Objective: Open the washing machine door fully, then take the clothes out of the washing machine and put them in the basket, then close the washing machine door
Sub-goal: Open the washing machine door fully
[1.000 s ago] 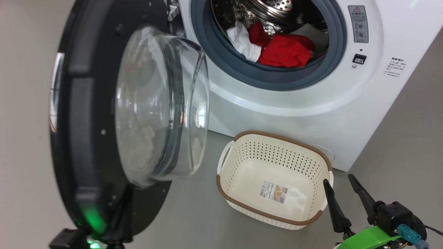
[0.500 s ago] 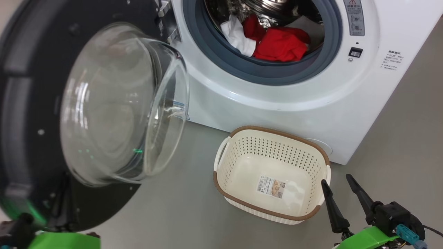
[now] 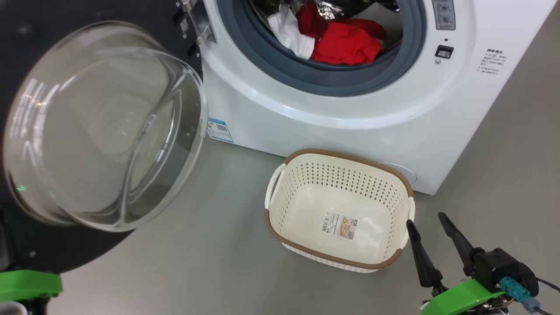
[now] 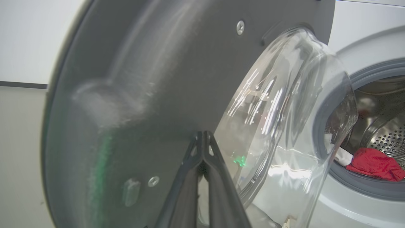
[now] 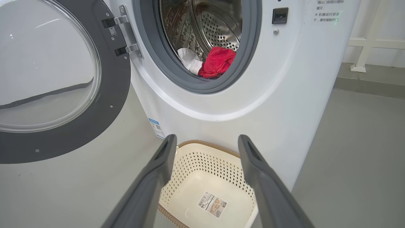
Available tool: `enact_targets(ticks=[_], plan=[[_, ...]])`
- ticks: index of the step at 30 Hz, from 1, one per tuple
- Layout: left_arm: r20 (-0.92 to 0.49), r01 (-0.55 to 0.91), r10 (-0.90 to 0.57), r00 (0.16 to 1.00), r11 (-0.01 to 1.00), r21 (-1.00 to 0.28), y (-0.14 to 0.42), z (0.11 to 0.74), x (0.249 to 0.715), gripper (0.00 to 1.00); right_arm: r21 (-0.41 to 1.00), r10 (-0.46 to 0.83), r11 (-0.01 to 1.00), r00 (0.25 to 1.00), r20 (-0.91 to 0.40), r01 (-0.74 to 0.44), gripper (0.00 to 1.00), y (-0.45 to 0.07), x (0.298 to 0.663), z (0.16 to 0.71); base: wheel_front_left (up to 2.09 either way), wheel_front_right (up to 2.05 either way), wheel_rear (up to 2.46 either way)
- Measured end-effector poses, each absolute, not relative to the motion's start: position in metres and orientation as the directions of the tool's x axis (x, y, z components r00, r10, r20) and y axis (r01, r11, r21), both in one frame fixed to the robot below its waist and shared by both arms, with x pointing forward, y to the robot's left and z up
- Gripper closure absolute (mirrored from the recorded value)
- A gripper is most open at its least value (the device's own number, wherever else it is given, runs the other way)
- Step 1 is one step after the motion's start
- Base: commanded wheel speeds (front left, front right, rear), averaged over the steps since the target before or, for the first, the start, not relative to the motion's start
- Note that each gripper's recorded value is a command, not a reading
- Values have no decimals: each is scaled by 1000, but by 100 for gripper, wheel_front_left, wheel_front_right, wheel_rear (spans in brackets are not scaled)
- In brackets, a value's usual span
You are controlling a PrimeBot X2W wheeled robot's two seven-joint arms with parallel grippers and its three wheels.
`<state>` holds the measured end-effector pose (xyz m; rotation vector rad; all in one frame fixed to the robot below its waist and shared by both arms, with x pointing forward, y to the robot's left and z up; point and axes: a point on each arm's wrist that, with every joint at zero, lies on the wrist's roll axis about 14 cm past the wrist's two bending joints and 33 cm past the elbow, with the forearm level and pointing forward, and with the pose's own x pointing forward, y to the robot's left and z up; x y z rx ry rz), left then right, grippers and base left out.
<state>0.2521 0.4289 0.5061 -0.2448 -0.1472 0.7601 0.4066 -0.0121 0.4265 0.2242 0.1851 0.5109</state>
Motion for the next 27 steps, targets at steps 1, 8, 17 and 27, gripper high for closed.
enact_targets(ticks=[1,8,17,27], plan=[[43,-668,702,711,693,-271,433,506,252,100,256,501,849,857,-116,-462,0,-12,408,427,0,0,0],[29,-711,738,674,659,-246,457,507,257,100,256,493,854,862,-120,-453,0,-15,415,423,0,0,0],[5,-757,776,630,616,-220,485,507,263,100,247,480,863,868,-126,-441,0,-21,423,418,0,0,0],[-22,-774,787,616,600,-205,496,502,272,100,247,466,871,874,-140,-425,0,-28,426,411,0,0,0]])
